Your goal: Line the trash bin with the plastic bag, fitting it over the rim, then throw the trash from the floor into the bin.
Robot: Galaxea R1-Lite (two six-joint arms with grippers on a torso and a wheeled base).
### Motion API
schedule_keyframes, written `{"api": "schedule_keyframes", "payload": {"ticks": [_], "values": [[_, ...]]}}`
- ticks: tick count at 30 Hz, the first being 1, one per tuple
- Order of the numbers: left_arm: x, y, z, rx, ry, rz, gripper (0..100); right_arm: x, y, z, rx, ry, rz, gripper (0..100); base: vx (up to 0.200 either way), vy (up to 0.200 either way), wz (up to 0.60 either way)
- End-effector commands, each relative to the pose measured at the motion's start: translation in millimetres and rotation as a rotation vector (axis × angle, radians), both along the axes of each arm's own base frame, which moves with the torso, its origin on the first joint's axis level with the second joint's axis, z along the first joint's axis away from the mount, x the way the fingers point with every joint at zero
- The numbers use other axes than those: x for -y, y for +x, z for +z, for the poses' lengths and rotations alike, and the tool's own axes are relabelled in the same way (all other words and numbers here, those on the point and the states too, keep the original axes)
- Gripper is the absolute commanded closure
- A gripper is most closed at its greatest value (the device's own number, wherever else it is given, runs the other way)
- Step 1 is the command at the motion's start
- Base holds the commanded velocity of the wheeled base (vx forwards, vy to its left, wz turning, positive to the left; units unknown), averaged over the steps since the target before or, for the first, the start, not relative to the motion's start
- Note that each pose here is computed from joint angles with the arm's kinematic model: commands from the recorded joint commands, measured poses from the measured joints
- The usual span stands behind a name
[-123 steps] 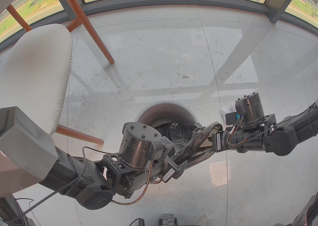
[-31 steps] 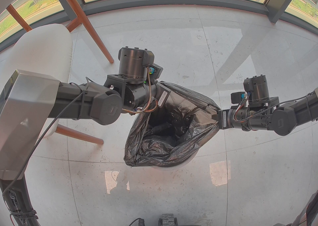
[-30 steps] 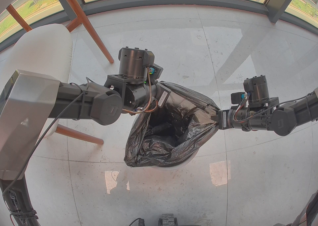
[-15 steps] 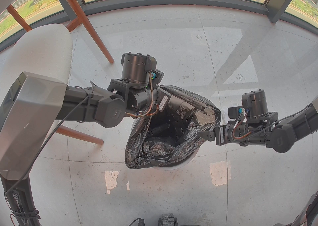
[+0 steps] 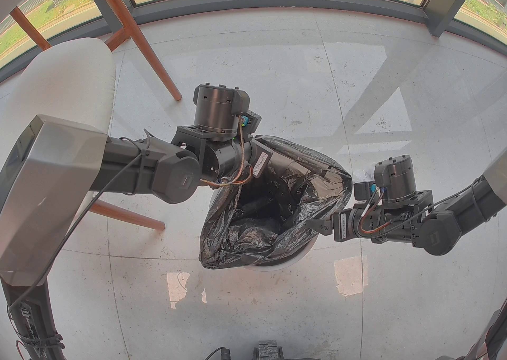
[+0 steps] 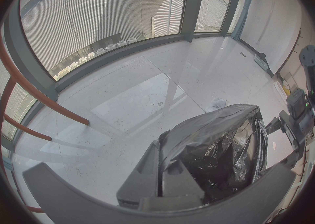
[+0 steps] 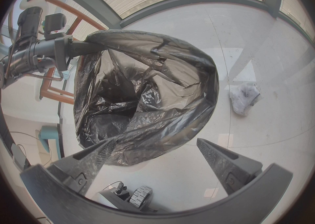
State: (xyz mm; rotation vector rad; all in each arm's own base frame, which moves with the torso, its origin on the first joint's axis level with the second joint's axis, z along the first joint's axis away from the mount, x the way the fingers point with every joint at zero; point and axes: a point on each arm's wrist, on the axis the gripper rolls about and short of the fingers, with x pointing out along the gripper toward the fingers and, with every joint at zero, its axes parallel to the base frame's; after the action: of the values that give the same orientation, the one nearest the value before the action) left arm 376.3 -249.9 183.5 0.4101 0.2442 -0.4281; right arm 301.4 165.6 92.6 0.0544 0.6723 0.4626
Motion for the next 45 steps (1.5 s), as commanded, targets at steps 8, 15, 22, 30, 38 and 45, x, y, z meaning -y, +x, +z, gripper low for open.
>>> {"api": "schedule_keyframes", "payload": {"ticks": [8, 15, 22, 30, 38, 45], "values": [[-0.6, 0.1, -0.8, -0.002, -0.001, 0.002, 100, -11.2, 16.7, -12.9, 0.022, 0.043, -0.049, 100, 0.000, 0.000, 0.00], [-5.9, 3.3, -1.4, -0.005, 0.001, 0.014, 100, -10.3, 6.0, -2.4, 0.030, 0.047, -0.037, 100, 0.000, 0.000, 0.00], [-10.0, 4.4, -0.6, -0.010, 0.012, 0.017, 100, -7.0, -6.6, 10.2, 0.038, 0.061, -0.020, 100, 0.000, 0.000, 0.00], [-17.4, 0.3, -3.1, -0.093, 0.051, -0.006, 100, -5.5, -30.6, 23.2, -0.072, 0.091, 0.003, 100, 0.000, 0.000, 0.00], [-16.4, -0.4, -8.3, -0.100, 0.070, -0.008, 100, -1.5, -33.0, 2.7, -0.127, 0.050, -0.010, 100, 0.000, 0.000, 0.00], [-16.4, 3.7, 0.9, -0.065, 0.047, 0.003, 100, 9.6, -22.7, -3.3, -0.119, 0.015, -0.038, 100, 0.000, 0.000, 0.00]]}}
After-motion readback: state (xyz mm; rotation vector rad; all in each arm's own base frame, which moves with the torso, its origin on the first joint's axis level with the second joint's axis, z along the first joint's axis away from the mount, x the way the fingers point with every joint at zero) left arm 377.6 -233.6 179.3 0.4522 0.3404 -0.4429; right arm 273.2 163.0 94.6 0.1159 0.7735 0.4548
